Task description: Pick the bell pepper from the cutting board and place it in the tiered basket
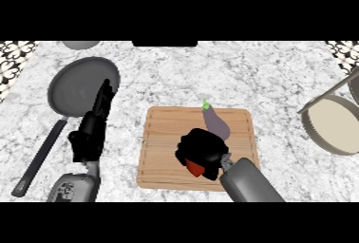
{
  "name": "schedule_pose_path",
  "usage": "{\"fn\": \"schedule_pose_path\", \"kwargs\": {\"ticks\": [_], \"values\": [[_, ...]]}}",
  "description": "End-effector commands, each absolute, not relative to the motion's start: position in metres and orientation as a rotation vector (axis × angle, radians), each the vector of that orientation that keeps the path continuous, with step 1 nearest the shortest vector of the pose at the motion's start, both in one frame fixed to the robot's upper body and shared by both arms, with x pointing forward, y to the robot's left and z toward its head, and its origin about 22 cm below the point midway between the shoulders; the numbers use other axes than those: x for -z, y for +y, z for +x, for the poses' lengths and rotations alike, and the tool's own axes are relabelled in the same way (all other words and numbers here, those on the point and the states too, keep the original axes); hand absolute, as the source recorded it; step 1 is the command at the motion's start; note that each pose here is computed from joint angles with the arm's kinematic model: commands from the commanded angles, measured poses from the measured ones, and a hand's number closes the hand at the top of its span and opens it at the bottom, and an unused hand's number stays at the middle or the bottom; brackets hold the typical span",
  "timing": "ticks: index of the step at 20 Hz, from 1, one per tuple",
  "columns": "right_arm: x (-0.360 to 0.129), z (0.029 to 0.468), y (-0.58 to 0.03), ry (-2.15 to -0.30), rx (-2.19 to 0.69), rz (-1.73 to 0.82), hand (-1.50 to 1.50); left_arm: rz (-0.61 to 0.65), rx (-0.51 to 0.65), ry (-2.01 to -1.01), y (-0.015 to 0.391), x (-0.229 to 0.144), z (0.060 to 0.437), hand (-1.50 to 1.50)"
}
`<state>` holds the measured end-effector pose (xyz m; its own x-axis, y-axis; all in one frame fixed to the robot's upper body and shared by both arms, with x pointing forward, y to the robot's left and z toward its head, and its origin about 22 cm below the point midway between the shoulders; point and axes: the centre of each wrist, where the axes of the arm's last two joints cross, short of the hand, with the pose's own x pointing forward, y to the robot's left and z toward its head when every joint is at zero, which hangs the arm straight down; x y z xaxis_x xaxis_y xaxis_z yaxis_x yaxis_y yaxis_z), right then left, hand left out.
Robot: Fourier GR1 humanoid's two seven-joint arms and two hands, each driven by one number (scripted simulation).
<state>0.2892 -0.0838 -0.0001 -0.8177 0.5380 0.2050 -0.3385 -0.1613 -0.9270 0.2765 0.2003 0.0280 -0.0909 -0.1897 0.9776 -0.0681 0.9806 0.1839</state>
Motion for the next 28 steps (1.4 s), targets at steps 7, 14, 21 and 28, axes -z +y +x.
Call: {"fn": "schedule_pose_path", "kwargs": {"ticks": [7,14,21,28], "values": [[0.038,0.278,-0.247,-0.748,-1.568,-0.9,1.5,0.279,0.039,-1.64,0.219,-0.022,0.267,0.0],[0.003,0.24,-0.249,-0.703,-1.243,-1.139,1.5,0.225,0.08,-1.657,0.207,-0.041,0.276,0.0],[-0.101,0.197,-0.244,-0.78,-1.063,-1.328,1.5,0.229,0.1,-1.648,0.213,-0.029,0.267,0.0],[-0.2,0.159,-0.25,-0.915,-0.901,-1.454,1.5,0.207,0.094,-1.657,0.218,-0.041,0.273,0.0]]}}
